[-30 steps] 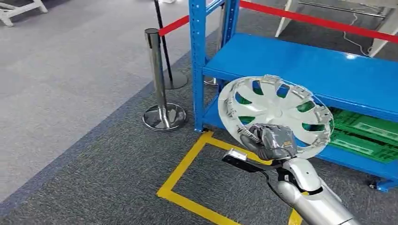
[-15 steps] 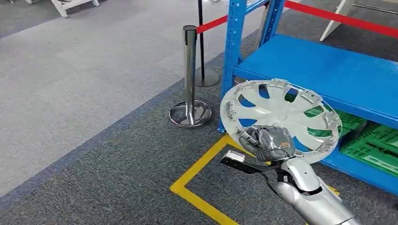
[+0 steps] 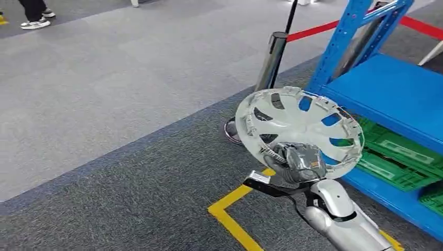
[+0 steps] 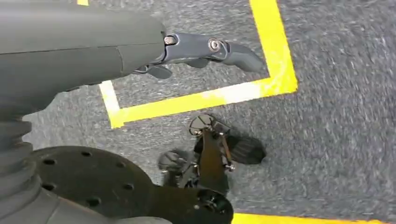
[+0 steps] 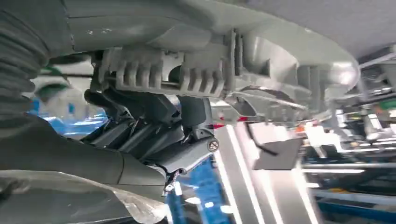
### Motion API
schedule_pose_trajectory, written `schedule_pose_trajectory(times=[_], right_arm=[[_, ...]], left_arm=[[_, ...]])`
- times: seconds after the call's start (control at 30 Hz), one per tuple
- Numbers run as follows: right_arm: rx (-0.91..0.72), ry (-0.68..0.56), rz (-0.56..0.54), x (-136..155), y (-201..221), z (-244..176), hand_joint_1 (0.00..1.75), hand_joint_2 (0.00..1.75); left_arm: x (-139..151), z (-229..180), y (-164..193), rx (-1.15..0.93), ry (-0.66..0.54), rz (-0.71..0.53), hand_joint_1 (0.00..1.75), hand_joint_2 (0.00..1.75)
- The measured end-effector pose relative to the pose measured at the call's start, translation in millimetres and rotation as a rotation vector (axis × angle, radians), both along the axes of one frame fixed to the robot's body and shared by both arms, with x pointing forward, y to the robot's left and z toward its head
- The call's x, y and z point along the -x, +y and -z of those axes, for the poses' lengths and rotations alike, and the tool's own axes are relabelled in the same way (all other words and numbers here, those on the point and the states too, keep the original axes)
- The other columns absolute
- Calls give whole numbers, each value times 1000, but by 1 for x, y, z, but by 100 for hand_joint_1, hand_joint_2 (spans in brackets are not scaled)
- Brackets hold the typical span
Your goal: Take the parts from the cabinet and place them on the table.
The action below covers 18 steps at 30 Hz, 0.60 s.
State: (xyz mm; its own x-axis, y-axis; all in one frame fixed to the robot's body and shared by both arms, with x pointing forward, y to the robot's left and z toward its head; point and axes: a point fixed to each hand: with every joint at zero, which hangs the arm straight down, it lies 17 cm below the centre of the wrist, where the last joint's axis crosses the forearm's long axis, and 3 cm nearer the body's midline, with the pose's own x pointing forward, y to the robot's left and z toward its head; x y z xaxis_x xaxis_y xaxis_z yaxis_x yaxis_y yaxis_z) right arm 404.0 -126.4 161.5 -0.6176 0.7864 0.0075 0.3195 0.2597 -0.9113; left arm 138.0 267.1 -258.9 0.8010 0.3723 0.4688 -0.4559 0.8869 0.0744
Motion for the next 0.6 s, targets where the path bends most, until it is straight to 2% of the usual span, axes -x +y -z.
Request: schedule_pose_trajectory(times=[0.2, 0.6], right_arm=[[10, -16, -17, 2, 7, -3, 175, 175], [-2, -62, -74, -19, 33, -34, 175, 175]], left_arm=[[7, 2, 6, -7, 15, -5, 0, 175], [-8, -3, 6, -4, -31, -37, 0, 175]])
